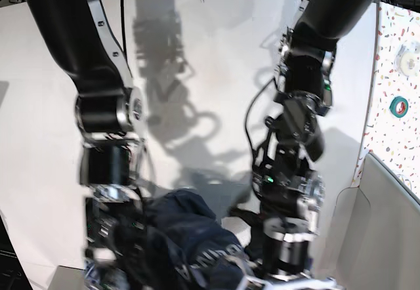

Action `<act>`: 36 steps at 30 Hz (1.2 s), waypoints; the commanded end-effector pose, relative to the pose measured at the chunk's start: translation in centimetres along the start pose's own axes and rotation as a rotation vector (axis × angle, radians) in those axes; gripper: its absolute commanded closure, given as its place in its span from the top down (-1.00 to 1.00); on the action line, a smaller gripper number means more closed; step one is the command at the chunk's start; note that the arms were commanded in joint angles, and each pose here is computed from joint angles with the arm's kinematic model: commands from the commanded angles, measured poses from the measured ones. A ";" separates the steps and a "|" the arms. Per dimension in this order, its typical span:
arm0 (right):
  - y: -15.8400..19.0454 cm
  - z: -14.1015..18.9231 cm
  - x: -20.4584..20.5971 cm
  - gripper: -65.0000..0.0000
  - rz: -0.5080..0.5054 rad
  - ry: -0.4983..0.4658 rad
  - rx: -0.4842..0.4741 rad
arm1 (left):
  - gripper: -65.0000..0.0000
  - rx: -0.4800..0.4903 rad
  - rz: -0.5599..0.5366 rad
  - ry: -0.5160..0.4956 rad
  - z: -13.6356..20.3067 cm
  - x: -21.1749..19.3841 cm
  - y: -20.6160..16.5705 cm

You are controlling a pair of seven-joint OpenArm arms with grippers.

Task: Layout the t-shirt on the table in an organized manner, then fold the t-shirt properly
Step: 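Lift the t-shirt with both grippers and pull it toward the robot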

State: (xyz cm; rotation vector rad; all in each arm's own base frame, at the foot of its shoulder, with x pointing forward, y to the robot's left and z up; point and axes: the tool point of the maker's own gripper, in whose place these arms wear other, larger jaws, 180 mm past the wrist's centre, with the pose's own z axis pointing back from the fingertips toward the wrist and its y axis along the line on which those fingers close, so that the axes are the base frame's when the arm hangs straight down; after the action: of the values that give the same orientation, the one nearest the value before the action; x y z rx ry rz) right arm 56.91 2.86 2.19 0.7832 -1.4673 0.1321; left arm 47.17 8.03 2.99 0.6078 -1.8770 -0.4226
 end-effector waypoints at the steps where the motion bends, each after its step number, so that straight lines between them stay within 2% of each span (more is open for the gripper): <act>1: 1.2 -0.1 4.3 -1.00 0.064 -0.083 0.013 | -0.99 0.105 -0.012 -0.064 -0.5 2.0 4.0; 4: 2.9 -1.2 6.3 -1.00 0.108 -0.088 0.023 | -0.99 0.205 -0.030 -0.075 -0.7 2.2 8.6; 8: 2.5 -2.2 4.4 -1.00 -0.083 -0.052 0.022 | -0.99 0.303 -0.064 -0.084 -0.5 2.6 13.4; 11: 2.4 -2.3 4.6 -1.00 -0.131 -0.075 0.026 | -0.99 0.359 -0.115 -0.084 -0.3 2.4 16.4; 18: 3.6 -2.2 5.0 -1.00 -0.240 -0.088 0.098 | -0.99 0.425 -0.169 -0.167 1.9 5.1 18.9; 21: 4.7 -2.6 3.6 -1.00 -0.198 -0.031 0.111 | -0.99 0.445 -0.170 -0.219 3.2 6.8 19.5; 25: 5.8 -2.8 2.1 -1.00 -0.150 0.034 0.125 | -1.00 0.403 -0.216 -0.272 4.6 8.8 18.4; 29: 6.1 -2.7 1.0 -1.00 -0.140 0.098 0.131 | -1.00 0.347 -0.183 -0.266 4.2 8.9 16.6; 33: 7.2 -2.0 0.6 -1.00 -0.114 0.163 0.161 | -0.99 0.226 -0.146 -0.117 3.6 4.7 12.3; 36: 4.8 -0.7 -1.3 -1.00 -0.114 0.195 0.130 | -0.90 0.054 -0.135 0.059 4.5 -1.0 6.0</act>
State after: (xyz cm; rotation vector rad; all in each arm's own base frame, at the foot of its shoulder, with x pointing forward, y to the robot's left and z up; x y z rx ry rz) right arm 54.59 7.95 0.83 0.9324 -1.1865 0.2094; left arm 42.28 14.04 3.09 0.7904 -1.7652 -0.4346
